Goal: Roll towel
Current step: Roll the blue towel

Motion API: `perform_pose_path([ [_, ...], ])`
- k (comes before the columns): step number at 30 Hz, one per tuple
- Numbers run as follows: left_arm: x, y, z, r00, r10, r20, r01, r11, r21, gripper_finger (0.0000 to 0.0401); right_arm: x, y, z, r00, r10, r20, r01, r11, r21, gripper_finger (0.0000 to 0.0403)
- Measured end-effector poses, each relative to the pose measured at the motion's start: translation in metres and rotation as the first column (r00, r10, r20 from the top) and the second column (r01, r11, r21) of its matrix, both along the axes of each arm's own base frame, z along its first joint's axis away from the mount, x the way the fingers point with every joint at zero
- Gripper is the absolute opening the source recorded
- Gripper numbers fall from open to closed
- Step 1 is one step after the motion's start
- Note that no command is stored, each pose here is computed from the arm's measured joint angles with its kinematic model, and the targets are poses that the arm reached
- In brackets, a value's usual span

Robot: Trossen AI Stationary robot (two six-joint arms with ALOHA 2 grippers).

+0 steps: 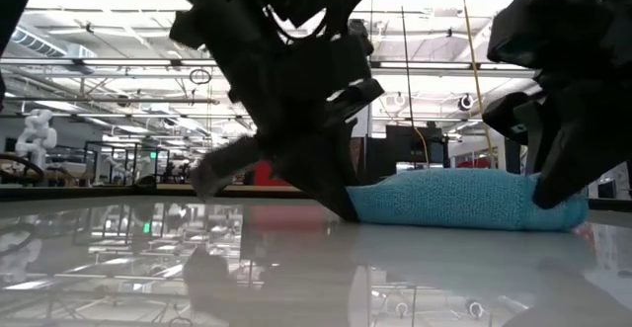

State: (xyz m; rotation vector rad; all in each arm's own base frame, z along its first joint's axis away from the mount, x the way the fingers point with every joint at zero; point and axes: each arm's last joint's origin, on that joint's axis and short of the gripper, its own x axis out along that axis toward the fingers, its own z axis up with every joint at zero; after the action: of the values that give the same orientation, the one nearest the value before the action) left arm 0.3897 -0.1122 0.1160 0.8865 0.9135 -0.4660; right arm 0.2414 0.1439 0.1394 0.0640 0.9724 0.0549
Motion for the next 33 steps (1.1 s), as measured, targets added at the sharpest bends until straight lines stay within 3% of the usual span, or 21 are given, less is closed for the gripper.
perform_pose_path([
  [5, 0.003, -0.004, 0.013, 0.99, 0.062, -0.125, -0.087, 0.976, -0.202, 0.0009, -0.007, 0.001, 0.005, 0.996, 0.088, -0.007, -0.088, 0.993, -0.08, 0.0105],
  [9, 0.008, -0.004, 0.022, 0.969, 0.076, -0.236, -0.168, 0.901, -0.399, 0.0008, -0.017, 0.002, 0.012, 0.995, 0.096, 0.018, -0.09, 0.974, -0.209, 0.0189],
  [12, 0.012, 0.001, 0.025, 0.954, 0.089, -0.288, -0.229, 0.834, -0.501, 0.0007, -0.024, 0.01, 0.014, 0.989, 0.134, 0.057, -0.108, 0.94, -0.325, 0.0226],
  [18, 0.021, 0.022, 0.023, 0.91, 0.125, -0.394, -0.37, 0.674, -0.639, 0.0007, -0.035, 0.037, 0.017, 0.945, 0.289, 0.156, -0.19, 0.868, -0.458, 0.0223],
  [22, 0.03, 0.034, 0.012, 0.882, 0.115, -0.458, -0.441, 0.546, -0.713, 0.0007, -0.043, 0.05, 0.02, 0.923, 0.325, 0.205, -0.198, 0.86, -0.471, 0.0206],
  [25, 0.035, 0.04, -0.001, 0.858, 0.088, -0.506, -0.483, 0.474, -0.737, 0.0007, -0.047, 0.057, 0.02, 0.913, 0.338, 0.228, -0.207, 0.866, -0.454, 0.0202],
  [28, 0.038, 0.045, -0.01, 0.841, 0.067, -0.536, -0.511, 0.419, -0.75, 0.0007, -0.048, 0.066, 0.015, 0.899, 0.36, 0.249, -0.225, 0.868, -0.443, 0.0203],
  [33, 0.041, 0.05, -0.013, 0.833, 0.065, -0.549, -0.529, 0.383, -0.758, 0.0007, -0.045, 0.075, -0.004, 0.891, 0.383, 0.243, -0.224, 0.838, -0.497, 0.0223],
])
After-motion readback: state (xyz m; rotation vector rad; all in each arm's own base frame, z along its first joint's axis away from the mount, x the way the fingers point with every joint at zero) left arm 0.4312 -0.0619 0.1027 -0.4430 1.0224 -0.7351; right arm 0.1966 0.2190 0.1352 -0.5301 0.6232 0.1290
